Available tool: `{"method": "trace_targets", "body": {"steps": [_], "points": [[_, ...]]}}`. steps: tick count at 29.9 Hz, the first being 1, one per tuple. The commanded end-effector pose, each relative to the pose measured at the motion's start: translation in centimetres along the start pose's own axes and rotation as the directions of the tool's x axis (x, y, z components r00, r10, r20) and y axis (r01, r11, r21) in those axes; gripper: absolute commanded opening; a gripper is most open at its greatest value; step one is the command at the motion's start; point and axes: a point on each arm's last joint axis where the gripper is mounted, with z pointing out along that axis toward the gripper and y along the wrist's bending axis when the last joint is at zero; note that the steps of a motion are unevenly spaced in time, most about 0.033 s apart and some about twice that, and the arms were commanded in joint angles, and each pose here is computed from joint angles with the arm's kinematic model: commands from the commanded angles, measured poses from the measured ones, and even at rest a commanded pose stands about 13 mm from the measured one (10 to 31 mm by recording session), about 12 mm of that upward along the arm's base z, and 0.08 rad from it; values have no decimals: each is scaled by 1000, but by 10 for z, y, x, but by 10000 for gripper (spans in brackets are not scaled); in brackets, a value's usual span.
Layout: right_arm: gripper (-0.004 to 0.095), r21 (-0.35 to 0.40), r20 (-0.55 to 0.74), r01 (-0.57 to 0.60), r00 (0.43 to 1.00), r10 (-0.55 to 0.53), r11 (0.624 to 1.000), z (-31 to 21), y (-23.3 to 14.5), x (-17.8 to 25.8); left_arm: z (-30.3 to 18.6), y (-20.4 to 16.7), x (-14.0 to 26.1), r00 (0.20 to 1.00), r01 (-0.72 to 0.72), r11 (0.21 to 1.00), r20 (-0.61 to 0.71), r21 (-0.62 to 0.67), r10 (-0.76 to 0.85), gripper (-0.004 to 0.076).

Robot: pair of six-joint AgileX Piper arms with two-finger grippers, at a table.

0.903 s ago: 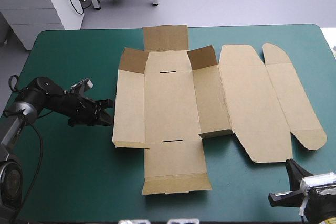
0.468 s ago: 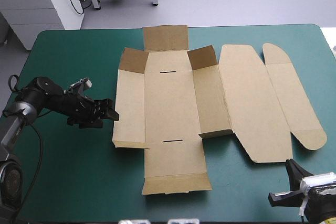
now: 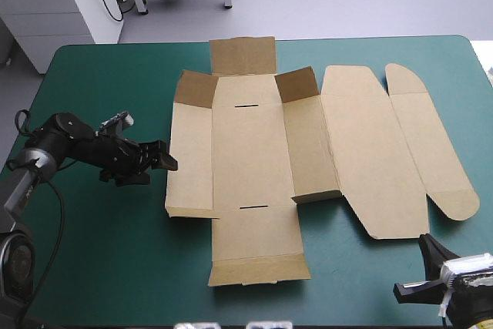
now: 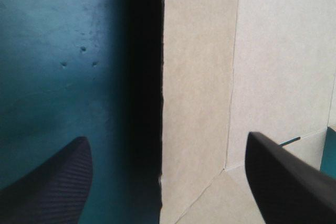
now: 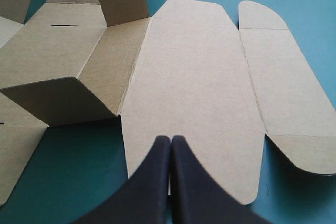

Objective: Fold the box

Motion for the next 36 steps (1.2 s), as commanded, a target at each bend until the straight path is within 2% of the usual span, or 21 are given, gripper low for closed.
{"method": "trace_targets", "body": {"steps": [1,11,17,19,22,24,27,36], "points": [[-20,3,121,3,993,-4,1000,-9,0,-13,1,-17,-5,1000,-1,998,23,63,0,566],[-20,3,121,3,993,-4,1000,-9,0,-13,49,-32,-7,995,71,984,-78,162,-59,566],[-20,3,121,3,993,-4,1000,-9,0,-13,57,-33,-7,995,62,983,-86,171,-47,554],[-20,3,121,3,993,-4,1000,-9,0,-13,57,-33,-7,995,60,983,-88,172,-45,510],[-20,3,121,3,993,-4,1000,-9,0,-13,57,-33,-5,994,60,982,-102,177,-43,386],[-20,3,121,3,993,-4,1000,-9,0,-13,56,-34,-3,991,75,980,-127,183,-52,260],[-20,3,121,3,993,-4,1000,-9,0,-13,56,-36,-1,985,89,975,-161,202,-57,12],[-20,3,121,3,993,-4,1000,-9,0,-13,54,-39,6,973,80,970,-228,228,-27,-8]]}}
